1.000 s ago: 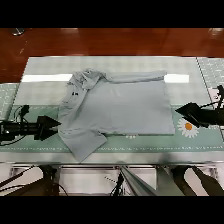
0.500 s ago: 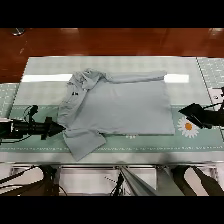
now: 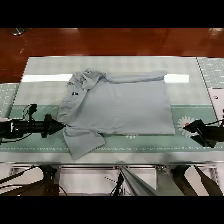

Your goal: Fold the shirts.

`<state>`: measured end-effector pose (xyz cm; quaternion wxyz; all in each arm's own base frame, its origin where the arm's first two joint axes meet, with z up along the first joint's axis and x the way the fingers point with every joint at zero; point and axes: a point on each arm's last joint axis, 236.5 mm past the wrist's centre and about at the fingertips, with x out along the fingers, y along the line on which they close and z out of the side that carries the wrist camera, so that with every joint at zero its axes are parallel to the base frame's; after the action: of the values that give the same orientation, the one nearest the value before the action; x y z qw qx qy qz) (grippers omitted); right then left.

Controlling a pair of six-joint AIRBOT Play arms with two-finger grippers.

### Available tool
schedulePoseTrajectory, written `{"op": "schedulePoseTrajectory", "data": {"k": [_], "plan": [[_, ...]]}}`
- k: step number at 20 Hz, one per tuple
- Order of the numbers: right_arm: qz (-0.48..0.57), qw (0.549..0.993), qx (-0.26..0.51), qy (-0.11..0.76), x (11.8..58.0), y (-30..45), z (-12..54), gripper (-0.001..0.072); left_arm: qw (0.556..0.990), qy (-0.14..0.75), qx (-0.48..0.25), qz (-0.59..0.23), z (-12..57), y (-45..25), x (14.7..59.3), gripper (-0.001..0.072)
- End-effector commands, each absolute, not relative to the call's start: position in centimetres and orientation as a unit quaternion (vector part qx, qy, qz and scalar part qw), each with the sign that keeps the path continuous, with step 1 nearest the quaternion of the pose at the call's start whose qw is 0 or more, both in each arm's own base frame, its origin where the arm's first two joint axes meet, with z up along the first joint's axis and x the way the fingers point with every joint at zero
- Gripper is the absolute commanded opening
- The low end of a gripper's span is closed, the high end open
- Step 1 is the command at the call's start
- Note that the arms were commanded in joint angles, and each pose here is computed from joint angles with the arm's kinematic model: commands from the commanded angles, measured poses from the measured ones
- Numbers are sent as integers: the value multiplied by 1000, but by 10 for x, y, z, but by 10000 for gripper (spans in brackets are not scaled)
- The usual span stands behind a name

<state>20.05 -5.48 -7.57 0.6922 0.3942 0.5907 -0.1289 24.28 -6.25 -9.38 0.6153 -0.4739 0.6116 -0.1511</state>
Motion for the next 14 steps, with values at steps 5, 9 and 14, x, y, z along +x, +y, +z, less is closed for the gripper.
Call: {"op": "schedulePoseTrajectory", "data": {"k": [5,9,14], "plan": [[-47,656,397,640,203,0,-99,620,619,605,-476,-156,-92,-63,246,23],[-25,656,434,616,230,16,-105,620,619,605,-475,-156,-92,-63,246,24],[14,684,414,601,263,38,-105,108,623,600,-474,-167,-89,-68,249,23]]}}
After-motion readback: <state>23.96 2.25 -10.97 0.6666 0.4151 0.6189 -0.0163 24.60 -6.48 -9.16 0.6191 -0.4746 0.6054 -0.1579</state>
